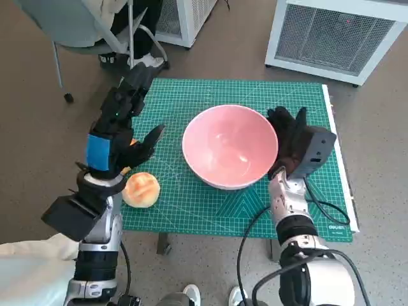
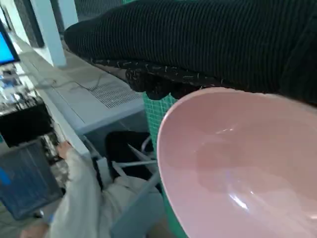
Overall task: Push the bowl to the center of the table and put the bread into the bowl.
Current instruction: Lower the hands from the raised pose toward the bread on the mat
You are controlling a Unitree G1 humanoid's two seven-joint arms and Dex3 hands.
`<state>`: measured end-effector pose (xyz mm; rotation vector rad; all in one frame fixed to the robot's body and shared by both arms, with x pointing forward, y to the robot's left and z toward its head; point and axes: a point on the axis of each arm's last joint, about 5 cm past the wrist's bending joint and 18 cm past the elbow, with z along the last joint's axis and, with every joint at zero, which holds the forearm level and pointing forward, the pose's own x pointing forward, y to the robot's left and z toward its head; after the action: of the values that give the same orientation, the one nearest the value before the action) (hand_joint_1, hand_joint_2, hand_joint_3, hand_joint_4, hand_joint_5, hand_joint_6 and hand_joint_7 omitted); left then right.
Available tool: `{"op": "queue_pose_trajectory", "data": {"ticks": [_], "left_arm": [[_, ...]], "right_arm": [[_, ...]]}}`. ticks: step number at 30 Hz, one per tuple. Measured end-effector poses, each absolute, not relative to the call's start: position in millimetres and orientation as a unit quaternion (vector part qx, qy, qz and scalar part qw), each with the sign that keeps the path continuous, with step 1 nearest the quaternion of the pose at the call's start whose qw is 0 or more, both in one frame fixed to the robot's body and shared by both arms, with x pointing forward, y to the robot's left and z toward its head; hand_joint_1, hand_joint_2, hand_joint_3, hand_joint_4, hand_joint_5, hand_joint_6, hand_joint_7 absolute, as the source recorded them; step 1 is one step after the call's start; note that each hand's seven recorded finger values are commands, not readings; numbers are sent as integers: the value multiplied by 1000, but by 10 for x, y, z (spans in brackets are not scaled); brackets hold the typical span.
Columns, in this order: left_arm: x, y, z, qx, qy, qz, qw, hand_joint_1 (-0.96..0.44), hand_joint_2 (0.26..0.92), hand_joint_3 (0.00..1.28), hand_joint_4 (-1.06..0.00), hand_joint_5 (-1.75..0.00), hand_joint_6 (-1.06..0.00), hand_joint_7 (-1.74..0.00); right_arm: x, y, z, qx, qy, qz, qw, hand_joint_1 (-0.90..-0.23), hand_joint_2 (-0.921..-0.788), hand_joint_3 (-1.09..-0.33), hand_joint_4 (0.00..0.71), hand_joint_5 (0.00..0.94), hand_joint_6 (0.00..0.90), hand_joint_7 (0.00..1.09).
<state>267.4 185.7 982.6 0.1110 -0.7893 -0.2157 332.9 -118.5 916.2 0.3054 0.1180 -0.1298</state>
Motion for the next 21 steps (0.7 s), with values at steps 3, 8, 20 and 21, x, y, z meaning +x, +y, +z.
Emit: {"op": "queue_pose_trajectory", "data": {"ticks": [3,8,20,21], "left_arm": [[2672,1859,9822,54,-383,-104,916,-378,921,340,-275,0,-386,-105],[2662,1873,9804,55,-380,-102,918,-381,921,339,-274,0,-390,-98],[2617,2200,9871,124,-365,-81,919,-401,921,335,-239,0,-386,-69],[2614,2251,9897,145,-357,-77,920,-407,921,336,-233,0,-384,-65]], "right_arm": [[3331,-1185,9166,143,59,-63,986,-367,-921,-781,293,19,78,625],[3341,-1211,9184,138,53,-68,987,-388,-921,-776,293,17,69,622],[3416,-1341,9489,89,-113,-75,987,-475,-921,-780,285,9,33,683],[3419,-1352,9523,85,-134,-71,985,-484,-921,-781,286,9,32,683]]}}
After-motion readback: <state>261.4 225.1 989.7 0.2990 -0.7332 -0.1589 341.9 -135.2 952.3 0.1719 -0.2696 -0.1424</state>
